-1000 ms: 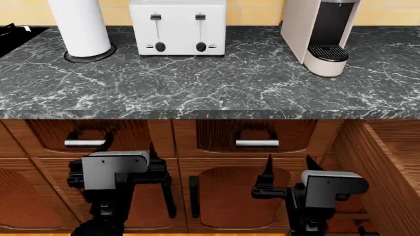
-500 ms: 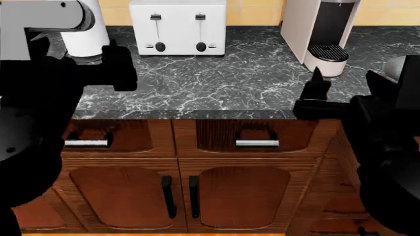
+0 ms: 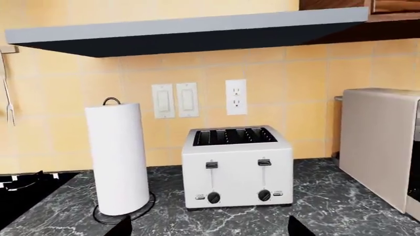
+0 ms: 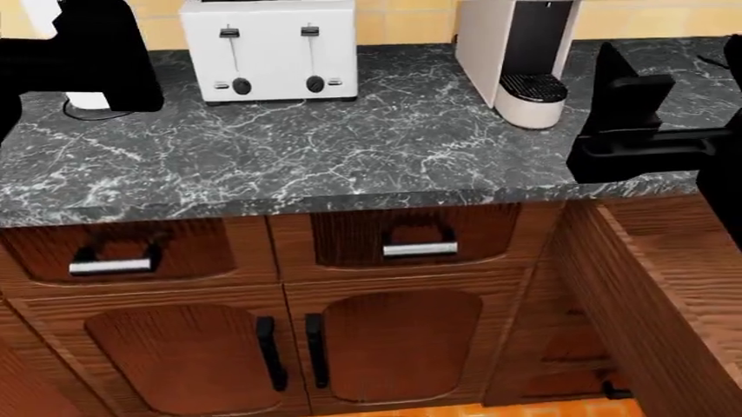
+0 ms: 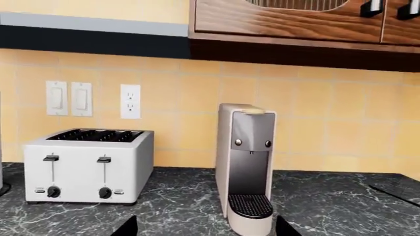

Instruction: Close the right drawer.

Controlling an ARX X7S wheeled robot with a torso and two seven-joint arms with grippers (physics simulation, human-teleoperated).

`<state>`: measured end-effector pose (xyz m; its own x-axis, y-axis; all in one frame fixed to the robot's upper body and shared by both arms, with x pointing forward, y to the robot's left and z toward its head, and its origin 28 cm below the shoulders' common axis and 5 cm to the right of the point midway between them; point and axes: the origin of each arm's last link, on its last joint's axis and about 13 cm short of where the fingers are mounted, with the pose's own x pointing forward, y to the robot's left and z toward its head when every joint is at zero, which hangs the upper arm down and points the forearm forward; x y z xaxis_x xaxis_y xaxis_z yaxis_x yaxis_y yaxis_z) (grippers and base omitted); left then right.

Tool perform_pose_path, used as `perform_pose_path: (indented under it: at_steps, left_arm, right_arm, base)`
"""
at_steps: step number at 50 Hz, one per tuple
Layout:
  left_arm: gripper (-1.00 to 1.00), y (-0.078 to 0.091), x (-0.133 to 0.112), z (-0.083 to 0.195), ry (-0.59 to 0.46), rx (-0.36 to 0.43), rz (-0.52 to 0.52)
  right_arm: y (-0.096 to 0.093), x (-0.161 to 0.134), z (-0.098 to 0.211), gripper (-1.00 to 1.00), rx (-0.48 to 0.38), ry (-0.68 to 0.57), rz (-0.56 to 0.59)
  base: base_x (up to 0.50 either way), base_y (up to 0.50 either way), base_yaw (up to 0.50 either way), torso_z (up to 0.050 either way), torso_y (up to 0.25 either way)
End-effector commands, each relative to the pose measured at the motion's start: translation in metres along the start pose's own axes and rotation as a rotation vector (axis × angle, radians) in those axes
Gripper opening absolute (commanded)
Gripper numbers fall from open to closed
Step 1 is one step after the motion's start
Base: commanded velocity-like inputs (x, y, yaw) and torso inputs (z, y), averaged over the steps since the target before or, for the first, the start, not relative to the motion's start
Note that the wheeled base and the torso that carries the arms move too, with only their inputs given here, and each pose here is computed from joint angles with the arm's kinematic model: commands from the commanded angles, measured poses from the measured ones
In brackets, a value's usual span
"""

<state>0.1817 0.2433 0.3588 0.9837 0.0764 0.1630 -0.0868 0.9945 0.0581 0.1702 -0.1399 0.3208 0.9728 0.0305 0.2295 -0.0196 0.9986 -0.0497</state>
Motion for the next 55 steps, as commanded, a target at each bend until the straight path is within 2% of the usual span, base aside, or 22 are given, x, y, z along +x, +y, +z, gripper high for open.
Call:
perform_pose_path:
  at_steps: [1,23,24,25,55]
  left_arm:
    - [1.00,0.0040,-0.0038,0.0054,-0.006,-0.008,0.004]
    - [1.00,0.0055,-0.0081,0.0116,-0.018,-0.041,-0.011]
    - [1.00,0.0056,-0.0075,0.0118,-0.002,-0.048,-0.025]
    - [1.00,0.0060,-0.0078,0.0124,-0.022,-0.091,-0.043]
    - [1.00,0.0082,-0.0073,0.0144,-0.024,-0.093,-0.046]
  right_arm:
    - [-0.0041,-0.0070,0.0111,1.00,-0.006,-0.014,0.001]
    - [-0.0069,-0.0079,0.0142,1.00,-0.017,-0.021,-0.010]
    - [-0.0070,-0.0077,0.0143,1.00,-0.017,-0.021,-0.010]
    - [-0.0071,-0.0076,0.0142,1.00,-0.017,-0.021,-0.010]
    - [-0.0091,-0.0067,0.0147,1.00,-0.023,-0.016,-0.016]
  base:
    - [0.00,0.00,-0.50,0.000,0.000]
    - [0.00,0.00,-0.50,0.000,0.000]
    - [0.00,0.00,-0.50,0.000,0.000]
    - [0.00,0.00,-0.50,0.000,0.000]
    - [0.00,0.00,-0.50,0.050,0.000]
